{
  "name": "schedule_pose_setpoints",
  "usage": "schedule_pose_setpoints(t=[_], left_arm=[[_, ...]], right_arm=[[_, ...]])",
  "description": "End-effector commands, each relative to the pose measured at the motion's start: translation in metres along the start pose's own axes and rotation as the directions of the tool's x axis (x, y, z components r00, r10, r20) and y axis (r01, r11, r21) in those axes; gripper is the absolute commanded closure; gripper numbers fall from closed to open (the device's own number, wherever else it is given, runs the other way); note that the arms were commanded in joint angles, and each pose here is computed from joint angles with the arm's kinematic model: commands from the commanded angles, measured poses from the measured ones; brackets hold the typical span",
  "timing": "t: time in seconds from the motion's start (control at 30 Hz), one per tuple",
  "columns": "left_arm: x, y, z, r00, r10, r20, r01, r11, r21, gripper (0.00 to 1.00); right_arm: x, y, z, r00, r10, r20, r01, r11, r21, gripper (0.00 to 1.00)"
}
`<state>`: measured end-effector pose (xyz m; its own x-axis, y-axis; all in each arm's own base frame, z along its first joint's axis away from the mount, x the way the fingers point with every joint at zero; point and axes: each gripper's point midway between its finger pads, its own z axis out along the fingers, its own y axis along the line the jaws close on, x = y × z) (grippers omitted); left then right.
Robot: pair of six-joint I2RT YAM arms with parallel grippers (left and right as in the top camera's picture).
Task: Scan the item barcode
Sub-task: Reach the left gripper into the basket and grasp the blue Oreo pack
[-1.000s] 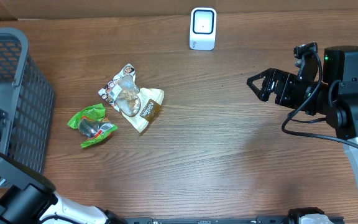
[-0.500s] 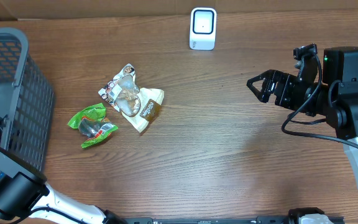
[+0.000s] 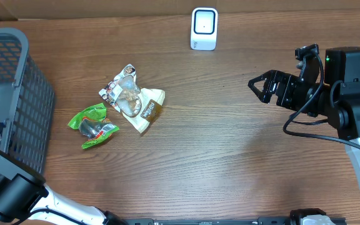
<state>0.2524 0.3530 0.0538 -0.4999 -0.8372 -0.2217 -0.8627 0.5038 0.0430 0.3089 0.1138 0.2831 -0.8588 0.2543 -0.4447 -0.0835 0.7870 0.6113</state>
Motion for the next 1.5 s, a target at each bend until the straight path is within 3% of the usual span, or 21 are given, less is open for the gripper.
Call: schedule_pose_setpoints(t=[0.0,0.23,0.3,0.33,0.4,0.6,0.8,0.93,1.07,1.17,1.27,1.37,1.47], left_arm=[[-0.007,-0.027,-0.003,1.000,-0.012,-0.013,0.014,0.993,0.115,0.96],[-0.033,-0.020,-0.044,0.999,-0.029,0.037,0.027,0.997,0.067,0.93],[-0.034,-0.014,-0.049,0.998,-0.047,0.036,0.045,0.998,0.047,0.54],[-0.032,-0.012,-0.048,0.998,-0.048,0.028,0.047,0.998,0.039,0.43],[-0.027,-0.006,-0.046,0.999,-0.050,0.007,0.050,0.999,0.015,0.34],[-0.010,0.005,-0.027,0.998,-0.049,-0.037,0.047,0.998,-0.045,0.20],[0.015,0.006,0.001,0.995,-0.045,-0.093,0.040,0.998,-0.054,0.18],[0.028,0.006,0.017,0.993,-0.044,-0.111,0.038,0.998,-0.056,0.19],[0.029,0.006,0.020,0.993,-0.044,-0.110,0.038,0.998,-0.056,0.34],[0.028,0.005,0.021,0.994,-0.044,-0.104,0.039,0.998,-0.052,0.71],[0.026,0.002,0.021,0.994,-0.045,-0.101,0.042,0.999,-0.032,0.96],[0.021,-0.013,0.014,0.992,-0.075,-0.100,0.080,0.996,0.046,0.96],[0.002,-0.040,-0.010,0.992,-0.089,-0.087,0.105,0.973,0.205,0.96]], right_arm=[[-0.007,0.006,-0.007,1.000,-0.012,0.024,0.012,1.000,-0.014,0.00],[-0.006,0.006,-0.007,1.000,-0.011,0.023,0.011,1.000,-0.013,0.00],[-0.006,0.006,-0.007,1.000,-0.010,0.022,0.011,1.000,-0.013,0.00],[-0.006,0.006,-0.007,1.000,-0.015,0.022,0.016,1.000,-0.011,0.00],[-0.006,0.004,-0.007,1.000,-0.015,0.022,0.015,1.000,0.000,0.00],[-0.003,0.000,-0.006,1.000,-0.006,0.012,0.006,1.000,0.015,0.00],[0.000,-0.001,-0.006,1.000,0.002,0.000,-0.002,1.000,0.020,0.00],[0.003,-0.002,-0.006,1.000,0.009,-0.010,-0.009,1.000,0.024,0.00],[0.004,-0.002,-0.006,1.000,0.010,-0.012,-0.010,1.000,0.025,0.00],[0.003,-0.002,-0.006,1.000,0.010,-0.012,-0.010,1.000,0.025,0.00],[0.003,-0.002,-0.006,1.000,0.010,-0.012,-0.010,1.000,0.024,0.00],[0.003,-0.002,-0.006,1.000,0.010,-0.011,-0.009,1.000,0.024,0.00],[0.003,-0.002,-0.006,1.000,0.009,-0.010,-0.009,1.000,0.024,0.00]])
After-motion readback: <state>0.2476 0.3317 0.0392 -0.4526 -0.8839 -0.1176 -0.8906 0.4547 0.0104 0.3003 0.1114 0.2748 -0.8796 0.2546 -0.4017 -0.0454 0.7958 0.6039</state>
